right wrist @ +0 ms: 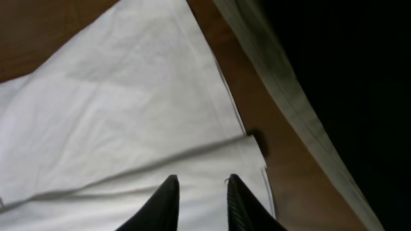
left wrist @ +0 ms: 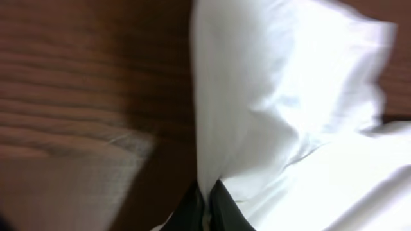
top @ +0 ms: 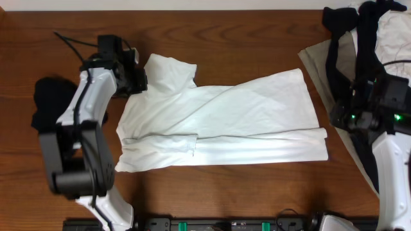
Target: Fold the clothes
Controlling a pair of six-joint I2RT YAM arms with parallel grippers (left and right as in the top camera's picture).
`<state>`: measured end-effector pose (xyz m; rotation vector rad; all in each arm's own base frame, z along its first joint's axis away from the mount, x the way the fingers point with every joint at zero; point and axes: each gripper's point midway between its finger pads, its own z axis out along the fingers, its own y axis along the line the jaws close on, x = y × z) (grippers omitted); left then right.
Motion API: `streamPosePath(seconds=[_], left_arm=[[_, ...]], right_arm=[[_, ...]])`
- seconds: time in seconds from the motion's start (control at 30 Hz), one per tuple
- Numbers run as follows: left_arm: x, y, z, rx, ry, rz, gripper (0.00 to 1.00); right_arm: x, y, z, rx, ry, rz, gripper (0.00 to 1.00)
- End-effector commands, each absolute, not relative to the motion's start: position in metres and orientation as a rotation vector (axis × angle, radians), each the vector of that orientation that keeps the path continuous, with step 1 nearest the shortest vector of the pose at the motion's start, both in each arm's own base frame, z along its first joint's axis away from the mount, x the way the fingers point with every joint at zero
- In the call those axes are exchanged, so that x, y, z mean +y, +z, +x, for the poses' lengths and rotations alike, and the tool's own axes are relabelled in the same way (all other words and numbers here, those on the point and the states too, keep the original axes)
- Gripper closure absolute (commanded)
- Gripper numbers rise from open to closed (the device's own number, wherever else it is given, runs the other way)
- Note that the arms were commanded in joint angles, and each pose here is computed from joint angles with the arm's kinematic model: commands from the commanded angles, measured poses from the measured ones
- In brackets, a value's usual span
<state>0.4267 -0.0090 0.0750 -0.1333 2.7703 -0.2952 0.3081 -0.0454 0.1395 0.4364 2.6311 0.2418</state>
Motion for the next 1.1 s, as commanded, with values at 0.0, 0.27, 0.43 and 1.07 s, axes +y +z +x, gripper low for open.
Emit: streamPosePath(seconds=[0.0, 0.27, 0.43, 1.07], left_arm=[[-0.011, 0.099, 0.426, 2.730, -0.326, -0.149, 0.94], [-0.012, 0.091, 0.411, 2.795, -0.334, -0.168, 0.94], [-0.013, 0.089, 0.406, 2.816, -0.335, -0.172, 0.94], [-0.013, 0.088, 0.400, 2.842, -0.339, -0.181, 0.94]], right_arm=[[-0.031, 0.131, 0.327, 2.627, 0.321, 0.366, 0.70], [-0.008, 0.094, 0.399, 2.545, 0.285, 0.156, 0.58], [-0.008, 0.061, 0.436, 2.490, 0.282, 0.132, 0.50], [-0.006, -0.003, 0.491, 2.355, 0.306, 0.096, 0.41]])
